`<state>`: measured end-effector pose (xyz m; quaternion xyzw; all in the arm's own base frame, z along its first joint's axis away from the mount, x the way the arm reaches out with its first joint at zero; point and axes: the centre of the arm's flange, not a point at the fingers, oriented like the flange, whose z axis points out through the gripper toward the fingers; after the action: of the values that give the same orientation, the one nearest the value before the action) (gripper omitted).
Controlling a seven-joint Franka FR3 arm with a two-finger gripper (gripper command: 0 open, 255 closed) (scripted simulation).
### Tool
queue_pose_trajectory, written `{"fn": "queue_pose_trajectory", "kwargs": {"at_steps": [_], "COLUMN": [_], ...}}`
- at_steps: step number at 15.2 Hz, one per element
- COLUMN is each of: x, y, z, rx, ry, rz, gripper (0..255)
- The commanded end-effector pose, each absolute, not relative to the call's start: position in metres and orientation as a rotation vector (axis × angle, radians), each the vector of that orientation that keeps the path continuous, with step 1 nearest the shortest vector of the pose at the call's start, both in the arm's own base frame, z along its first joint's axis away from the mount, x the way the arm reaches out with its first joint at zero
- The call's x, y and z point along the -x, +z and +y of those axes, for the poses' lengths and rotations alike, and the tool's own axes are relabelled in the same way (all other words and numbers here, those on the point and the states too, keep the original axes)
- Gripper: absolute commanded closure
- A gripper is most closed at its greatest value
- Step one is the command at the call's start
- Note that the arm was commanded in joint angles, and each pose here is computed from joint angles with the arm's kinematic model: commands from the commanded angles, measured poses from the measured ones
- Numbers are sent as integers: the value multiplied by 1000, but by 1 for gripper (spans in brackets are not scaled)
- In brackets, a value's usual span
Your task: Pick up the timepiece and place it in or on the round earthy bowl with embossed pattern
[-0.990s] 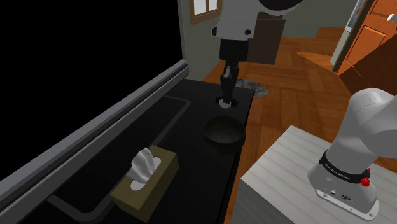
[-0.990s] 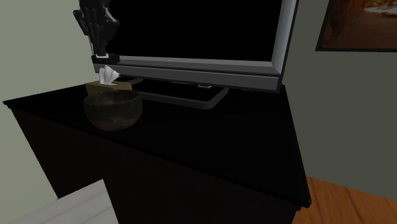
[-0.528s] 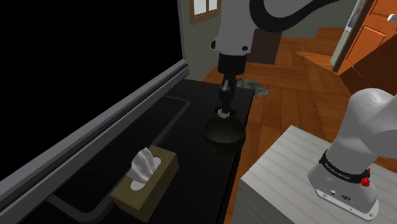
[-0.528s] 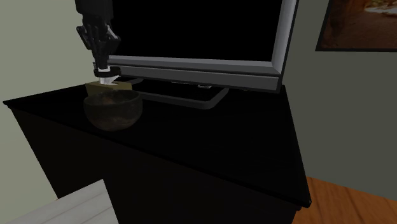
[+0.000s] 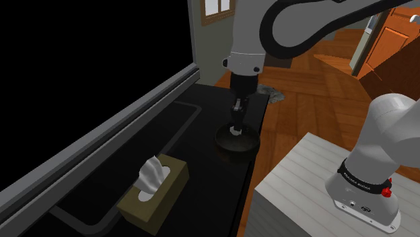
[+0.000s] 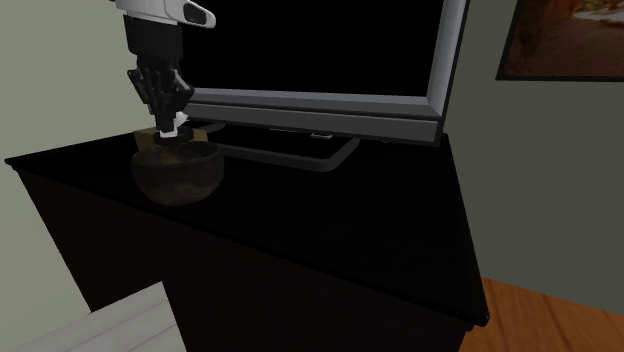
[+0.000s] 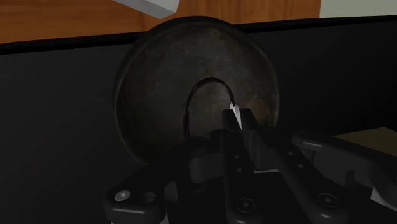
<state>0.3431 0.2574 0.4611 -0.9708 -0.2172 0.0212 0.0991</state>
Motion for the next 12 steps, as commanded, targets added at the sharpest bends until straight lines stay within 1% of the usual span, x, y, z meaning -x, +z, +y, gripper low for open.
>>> {"fn": "queue_pose_trajectory", "kwargs": {"at_steps": [1, 9, 10, 12], "x": [-343, -343, -343, -343], "y": [451, 448, 448, 448], "z": [257, 257, 257, 257], "rx": [2871, 2871, 2871, 2871], "ry": [62, 62, 62, 62], "rz": [-643, -643, -643, -643], "gripper": [255, 255, 0, 0]}}
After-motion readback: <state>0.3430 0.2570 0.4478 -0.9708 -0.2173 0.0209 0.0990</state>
